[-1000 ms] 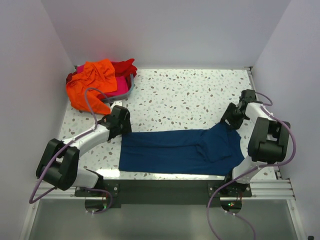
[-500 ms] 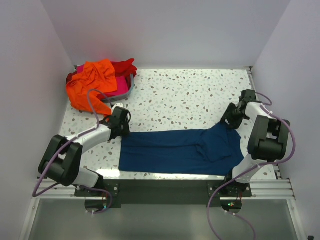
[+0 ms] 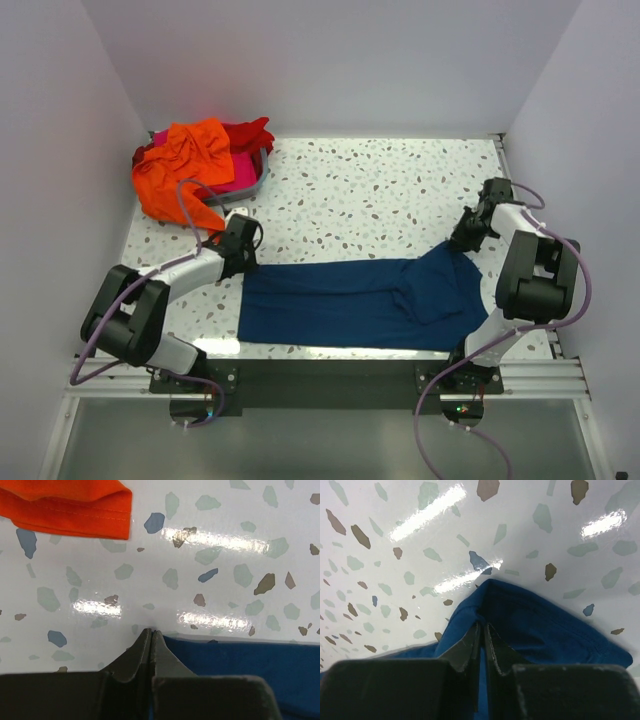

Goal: Fold and stack the t-shirts
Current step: Fold the tshirt

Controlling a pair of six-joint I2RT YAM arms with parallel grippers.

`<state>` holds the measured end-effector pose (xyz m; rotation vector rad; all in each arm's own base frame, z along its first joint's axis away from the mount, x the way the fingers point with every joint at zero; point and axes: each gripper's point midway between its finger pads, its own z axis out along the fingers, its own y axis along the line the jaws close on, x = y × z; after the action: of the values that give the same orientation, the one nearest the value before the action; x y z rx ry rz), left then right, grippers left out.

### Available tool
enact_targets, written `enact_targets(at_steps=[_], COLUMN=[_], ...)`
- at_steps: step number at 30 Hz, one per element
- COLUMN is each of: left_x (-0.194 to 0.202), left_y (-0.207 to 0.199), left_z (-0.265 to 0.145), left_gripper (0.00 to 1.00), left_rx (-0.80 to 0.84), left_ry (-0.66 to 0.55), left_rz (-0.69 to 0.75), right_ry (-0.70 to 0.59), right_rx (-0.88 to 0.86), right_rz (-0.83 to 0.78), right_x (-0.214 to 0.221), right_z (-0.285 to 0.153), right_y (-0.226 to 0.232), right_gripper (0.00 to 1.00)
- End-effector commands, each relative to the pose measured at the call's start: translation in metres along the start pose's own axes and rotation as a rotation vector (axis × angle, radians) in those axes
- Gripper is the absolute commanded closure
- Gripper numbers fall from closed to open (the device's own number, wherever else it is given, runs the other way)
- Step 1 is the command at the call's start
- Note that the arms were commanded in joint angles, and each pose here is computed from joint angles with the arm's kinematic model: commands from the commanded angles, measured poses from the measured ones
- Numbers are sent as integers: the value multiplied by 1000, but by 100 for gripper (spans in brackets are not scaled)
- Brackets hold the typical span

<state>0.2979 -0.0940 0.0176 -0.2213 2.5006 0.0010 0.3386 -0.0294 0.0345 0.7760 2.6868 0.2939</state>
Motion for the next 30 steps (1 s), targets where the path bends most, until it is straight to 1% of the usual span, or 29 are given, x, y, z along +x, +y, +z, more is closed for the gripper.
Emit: enact_targets(at_steps=[1, 2, 3, 8, 12, 15, 25, 30], left_x=[-5, -5, -5, -10, -12, -13, -17, -22], left_y=[-5, -4, -2, 3, 4, 4, 6, 8], left_z=[5, 6, 6, 6, 4, 5, 6, 5], left_gripper=[100, 100, 100, 100, 100, 100, 100, 100], left_rx=[22, 16, 14, 8, 10, 12, 8, 9], left_ry=[-15, -15, -16, -26, -33, -36, -46, -58], left_rz=[-17, -17, -19, -36, -38, -37, -37, -36], right_ry=[-28, -35, -40, -46, -91, -98, -58, -53], right_rx=[-12, -3, 6, 28, 43, 60, 187, 246], right_rz=[-7, -8, -7, 15, 27, 36, 52, 61], right_x=[-11, -11, -11, -5, -2, 3, 34, 30], right_z=[-6, -10, -12, -23, -42, -49, -53, -48], right_y=[2, 1, -2, -12, -15, -19, -48, -59], right_gripper=[92, 98, 100, 100, 100, 100, 100, 100])
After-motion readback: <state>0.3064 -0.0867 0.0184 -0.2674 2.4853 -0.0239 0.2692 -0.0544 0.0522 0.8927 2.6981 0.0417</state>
